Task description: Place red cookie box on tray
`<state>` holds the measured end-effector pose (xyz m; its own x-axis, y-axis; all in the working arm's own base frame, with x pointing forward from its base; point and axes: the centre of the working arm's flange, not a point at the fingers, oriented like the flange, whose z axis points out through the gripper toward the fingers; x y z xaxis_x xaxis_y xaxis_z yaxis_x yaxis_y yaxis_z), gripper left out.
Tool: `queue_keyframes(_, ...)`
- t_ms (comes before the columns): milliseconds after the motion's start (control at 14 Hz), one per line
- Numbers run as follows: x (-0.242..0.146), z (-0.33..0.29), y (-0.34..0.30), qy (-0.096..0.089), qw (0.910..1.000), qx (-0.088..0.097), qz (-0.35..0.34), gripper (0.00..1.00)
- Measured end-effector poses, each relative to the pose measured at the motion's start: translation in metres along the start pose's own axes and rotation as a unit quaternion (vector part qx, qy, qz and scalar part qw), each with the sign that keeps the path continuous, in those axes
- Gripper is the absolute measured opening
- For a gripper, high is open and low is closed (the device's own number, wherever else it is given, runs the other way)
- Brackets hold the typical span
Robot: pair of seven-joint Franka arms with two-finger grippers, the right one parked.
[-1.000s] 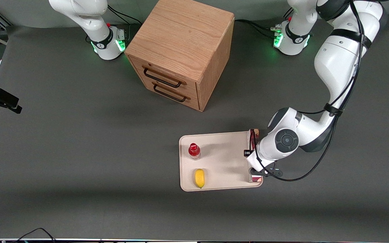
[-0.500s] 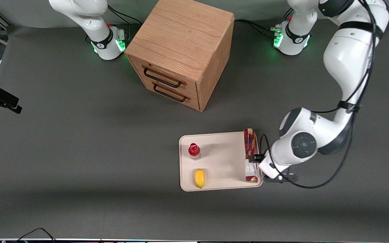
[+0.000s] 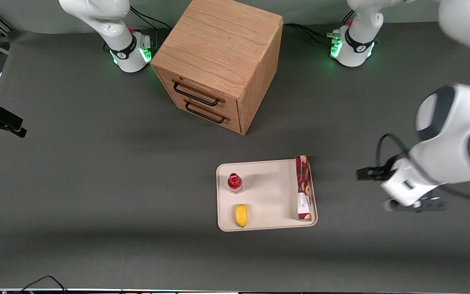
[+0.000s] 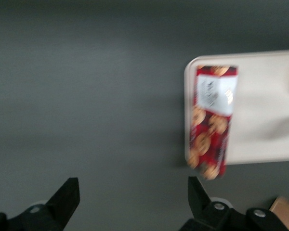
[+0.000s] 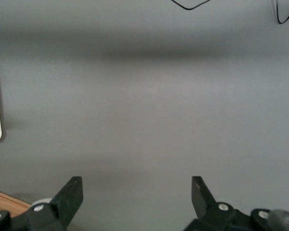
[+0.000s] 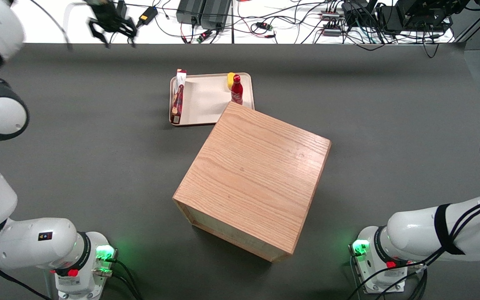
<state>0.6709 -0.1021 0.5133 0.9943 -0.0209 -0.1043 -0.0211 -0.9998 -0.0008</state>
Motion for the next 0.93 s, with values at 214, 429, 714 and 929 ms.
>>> queue_keyframes(214, -0.048, -0.065, -0.068, -0.017, 0.9987, 0.018, 0.045, 1.0)
queue_keyframes(429, -0.097, -0.092, -0.128, -0.024, 0.9974, 0.014, 0.067, 1.0)
queue_keyframes(714, -0.165, -0.107, -0.14, -0.016, 0.9974, 0.017, 0.069, 1.0)
queue_keyframes(929, -0.173, -0.117, -0.133, 0.002, 0.997, 0.02, 0.075, 1.0)
